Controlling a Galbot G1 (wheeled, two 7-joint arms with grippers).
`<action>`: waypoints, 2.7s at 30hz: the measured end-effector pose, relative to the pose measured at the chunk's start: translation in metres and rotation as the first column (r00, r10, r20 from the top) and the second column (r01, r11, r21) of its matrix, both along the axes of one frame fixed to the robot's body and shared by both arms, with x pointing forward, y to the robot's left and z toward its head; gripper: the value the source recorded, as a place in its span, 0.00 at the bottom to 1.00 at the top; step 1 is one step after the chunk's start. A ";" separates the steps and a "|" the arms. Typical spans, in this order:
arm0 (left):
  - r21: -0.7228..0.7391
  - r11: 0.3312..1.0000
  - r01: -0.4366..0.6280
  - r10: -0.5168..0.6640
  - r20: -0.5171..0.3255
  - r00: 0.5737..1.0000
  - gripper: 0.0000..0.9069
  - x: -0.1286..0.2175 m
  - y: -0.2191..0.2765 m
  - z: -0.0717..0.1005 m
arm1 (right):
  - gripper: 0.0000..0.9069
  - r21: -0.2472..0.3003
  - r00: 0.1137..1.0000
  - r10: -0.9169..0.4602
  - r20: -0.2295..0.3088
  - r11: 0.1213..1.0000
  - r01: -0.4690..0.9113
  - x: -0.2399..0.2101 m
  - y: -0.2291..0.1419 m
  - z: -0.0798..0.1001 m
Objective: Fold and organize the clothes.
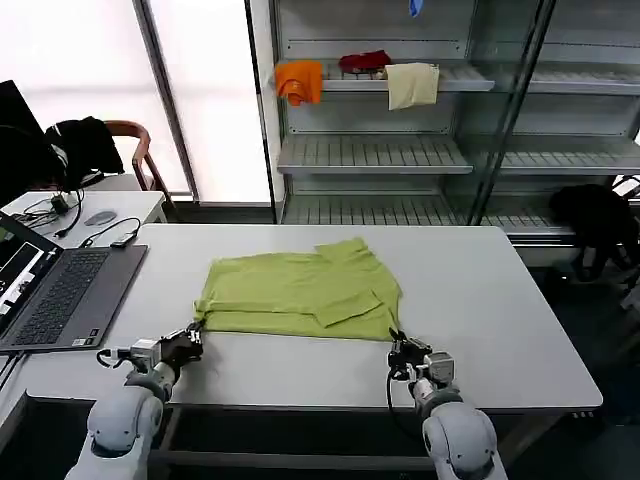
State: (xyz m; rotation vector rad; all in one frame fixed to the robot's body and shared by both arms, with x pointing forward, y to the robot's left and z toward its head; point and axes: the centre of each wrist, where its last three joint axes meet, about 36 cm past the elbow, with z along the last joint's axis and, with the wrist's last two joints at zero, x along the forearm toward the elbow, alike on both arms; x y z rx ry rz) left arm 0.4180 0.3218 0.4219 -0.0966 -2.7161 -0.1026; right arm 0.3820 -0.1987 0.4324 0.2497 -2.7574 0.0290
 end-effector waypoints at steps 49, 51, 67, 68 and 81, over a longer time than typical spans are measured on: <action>0.029 0.999 -0.032 0.029 0.097 0.995 1.00 -0.068 0.019 0.052 | 1.00 0.066 0.991 0.008 0.132 0.998 -0.017 0.003 0.031 0.047; 0.029 0.999 -0.015 0.011 0.105 0.994 1.00 -0.055 0.022 0.053 | 1.00 0.071 0.990 0.012 0.141 0.997 -0.023 0.021 0.036 0.048; 0.003 0.997 0.083 -0.083 0.065 0.994 1.00 0.054 0.033 0.041 | 1.00 0.053 0.994 0.006 0.105 0.999 -0.012 0.139 0.057 0.042; 0.002 0.997 0.083 -0.083 0.057 0.995 1.00 0.059 0.033 0.039 | 1.00 0.049 0.995 0.005 0.099 0.999 -0.010 0.145 0.057 0.040; 0.001 0.997 0.074 -0.074 -0.030 0.997 0.80 0.100 0.042 0.014 | 1.00 0.001 1.000 0.004 0.022 1.000 -0.004 0.195 0.071 0.023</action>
